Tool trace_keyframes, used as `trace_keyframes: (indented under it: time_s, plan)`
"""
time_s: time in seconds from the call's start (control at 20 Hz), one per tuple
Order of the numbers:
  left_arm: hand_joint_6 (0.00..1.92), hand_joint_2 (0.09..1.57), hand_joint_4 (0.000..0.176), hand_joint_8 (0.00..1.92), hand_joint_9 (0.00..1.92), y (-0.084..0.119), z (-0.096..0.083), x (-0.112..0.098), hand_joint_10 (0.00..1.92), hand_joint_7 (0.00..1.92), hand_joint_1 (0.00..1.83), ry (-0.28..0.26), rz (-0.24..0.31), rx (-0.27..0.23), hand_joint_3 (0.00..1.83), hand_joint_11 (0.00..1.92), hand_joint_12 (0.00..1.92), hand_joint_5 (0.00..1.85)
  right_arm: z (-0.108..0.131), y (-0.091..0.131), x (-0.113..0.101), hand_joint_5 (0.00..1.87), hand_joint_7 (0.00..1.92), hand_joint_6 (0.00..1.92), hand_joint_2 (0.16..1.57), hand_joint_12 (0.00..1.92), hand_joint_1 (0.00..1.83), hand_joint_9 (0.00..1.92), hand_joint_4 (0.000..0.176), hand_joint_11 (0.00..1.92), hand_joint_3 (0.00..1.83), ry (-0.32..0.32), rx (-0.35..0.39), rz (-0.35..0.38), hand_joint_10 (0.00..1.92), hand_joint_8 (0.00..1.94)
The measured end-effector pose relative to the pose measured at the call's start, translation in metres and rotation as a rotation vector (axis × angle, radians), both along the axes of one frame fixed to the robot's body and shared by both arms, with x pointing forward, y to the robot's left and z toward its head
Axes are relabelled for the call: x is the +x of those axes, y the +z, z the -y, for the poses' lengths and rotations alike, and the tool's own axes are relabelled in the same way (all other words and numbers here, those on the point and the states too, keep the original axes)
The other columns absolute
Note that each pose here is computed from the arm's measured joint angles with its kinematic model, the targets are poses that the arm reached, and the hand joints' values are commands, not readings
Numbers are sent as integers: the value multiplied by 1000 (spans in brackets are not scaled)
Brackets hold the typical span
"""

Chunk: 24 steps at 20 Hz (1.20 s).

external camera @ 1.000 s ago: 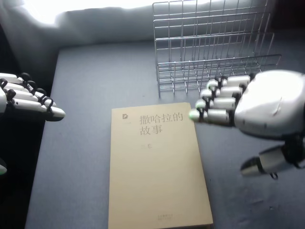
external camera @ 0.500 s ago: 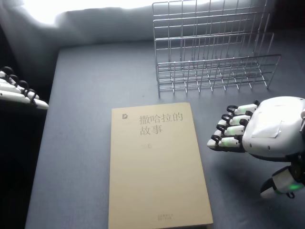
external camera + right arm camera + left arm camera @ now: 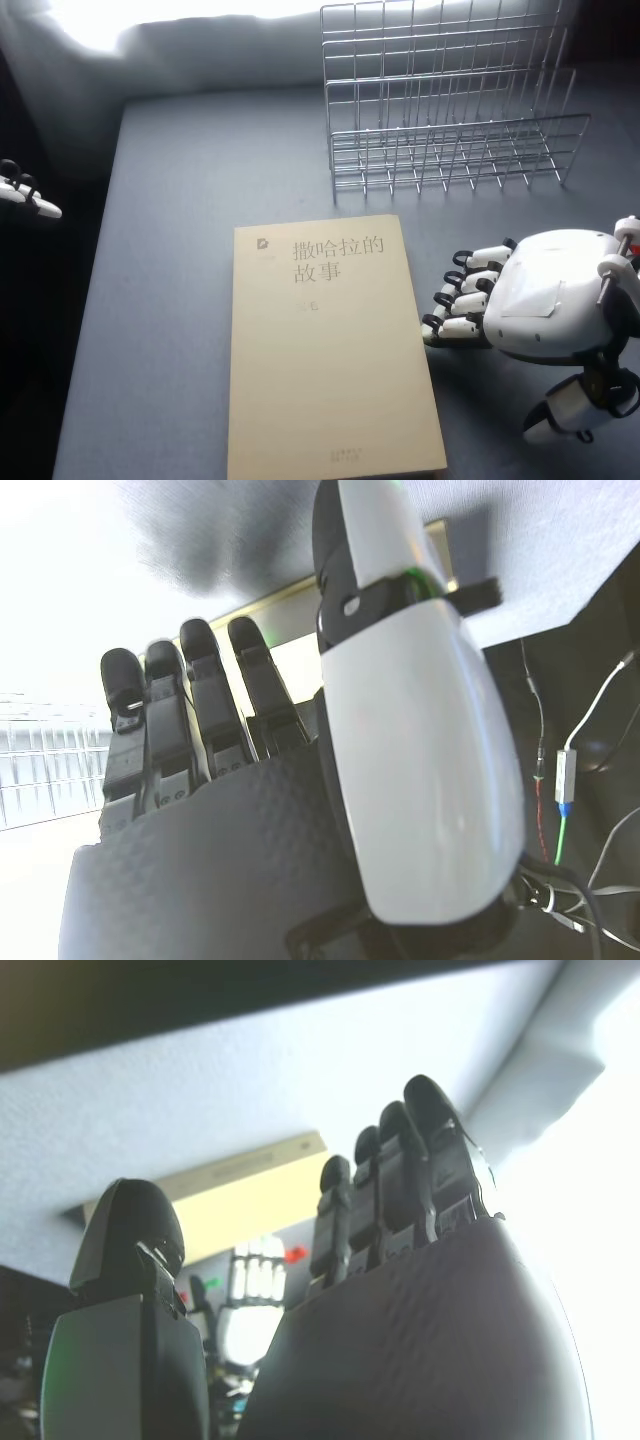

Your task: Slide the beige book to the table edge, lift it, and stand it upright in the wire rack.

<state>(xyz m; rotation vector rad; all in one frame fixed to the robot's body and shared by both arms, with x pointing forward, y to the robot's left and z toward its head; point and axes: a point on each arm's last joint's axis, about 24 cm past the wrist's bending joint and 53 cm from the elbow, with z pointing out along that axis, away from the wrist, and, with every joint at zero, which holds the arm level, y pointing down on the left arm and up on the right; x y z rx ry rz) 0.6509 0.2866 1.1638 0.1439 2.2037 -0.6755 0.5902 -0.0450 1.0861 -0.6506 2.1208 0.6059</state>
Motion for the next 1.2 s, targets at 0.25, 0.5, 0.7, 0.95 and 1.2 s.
trace_keyframes:
  time_s: [0.25, 0.5, 0.7, 0.95, 1.2]
  plan:
    - [0, 1106, 57, 1, 180, -3, -7, 4, 7, 155, 732, 18, -17, -6, 0, 0, 587, 123, -16, 3, -3, 97, 168, 4, 1059, 485, 642, 136, 0, 0, 0, 26, 18, 2, 3, 1]
    - [0, 1112, 55, 0, 130, -3, -7, 4, 0, 125, 729, 21, -20, -12, 2, 0, 432, 85, -17, 4, 7, 101, 178, 2, 1051, 445, 634, 148, 0, 0, 0, 18, 20, 12, 4, 0]
    - [10, 1112, 58, 7, 82, -5, -9, 4, 7, 142, 729, 23, -22, -1, 0, 0, 260, 102, -25, 2, 4, 106, 180, 2, 1058, 491, 583, 143, 0, 0, 3, 34, 26, 8, 1, 4]
    - [2, 1111, 68, 1, 110, -8, -12, 6, 2, 196, 714, 30, -29, 10, 1, 0, 383, 96, -32, 0, 5, 102, 172, 1, 1049, 370, 632, 129, 0, 0, 0, 43, 29, 6, 4, 4]
    - [5, 1110, 62, 0, 122, -13, -13, 4, 4, 159, 729, 21, -35, 35, 0, 0, 423, 115, -41, -1, 8, 88, 194, 0, 1054, 515, 593, 146, 0, 0, 3, 51, 33, 6, 6, 0]
